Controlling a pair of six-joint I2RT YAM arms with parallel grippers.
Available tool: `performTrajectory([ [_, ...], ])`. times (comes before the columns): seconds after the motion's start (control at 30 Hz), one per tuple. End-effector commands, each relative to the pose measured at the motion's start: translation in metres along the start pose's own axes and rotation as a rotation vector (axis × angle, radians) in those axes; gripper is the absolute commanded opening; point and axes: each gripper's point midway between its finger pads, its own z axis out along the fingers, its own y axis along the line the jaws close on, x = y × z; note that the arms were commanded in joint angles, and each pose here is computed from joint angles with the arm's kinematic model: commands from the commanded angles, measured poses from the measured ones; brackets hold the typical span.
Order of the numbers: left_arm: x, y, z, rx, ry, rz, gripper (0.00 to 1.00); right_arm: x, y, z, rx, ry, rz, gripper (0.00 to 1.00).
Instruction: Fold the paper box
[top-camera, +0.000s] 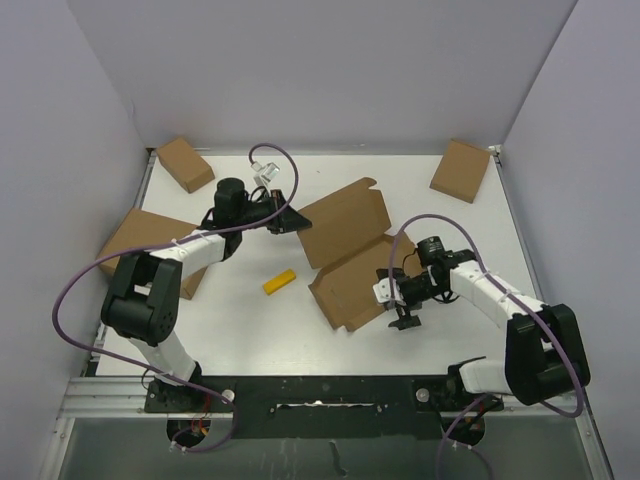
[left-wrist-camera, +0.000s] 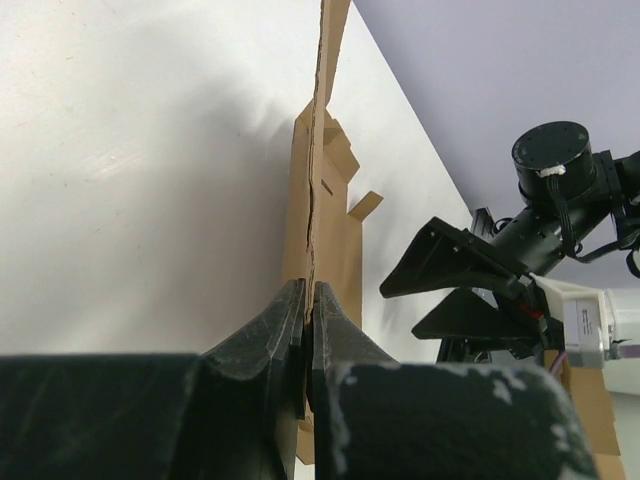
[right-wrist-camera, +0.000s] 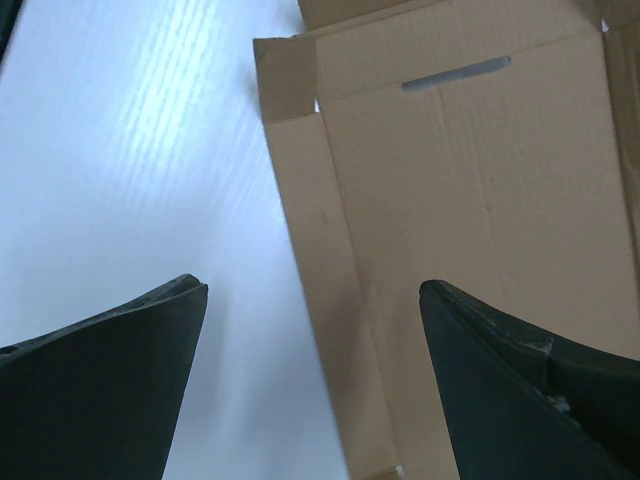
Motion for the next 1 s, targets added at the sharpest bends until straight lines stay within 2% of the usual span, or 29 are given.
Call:
performTrajectory([
  [0.0, 0.005, 0.005, 0.004, 0.027, 0.019, 0.030, 0.00, 0.013, -0.032, 0.006, 0.041, 0.136, -0.213, 0.91],
  [0.33, 0.019, 0.046, 0.004, -0.135, 0.051, 0.008, 0.00, 0.014, -0.019, 0.012, -0.016, 0.127, -0.234, 0.91],
  [0.67, 0.020, 0.048, 0.004, -0.137, 0.056, 0.007, 0.00, 0.015, -0.014, 0.020, -0.060, 0.139, -0.237, 0.81],
  [0.83, 0.019, 0.049, 0.003, -0.138, 0.054, 0.006, 0.00, -0.001, -0.001, 0.019, -0.100, 0.070, -0.244, 0.82],
  [0.97, 0.019, 0.049, 0.003, -0.136, 0.055, 0.005, 0.00, 0.006, -0.001, 0.022, -0.114, 0.092, -0.231, 0.81],
])
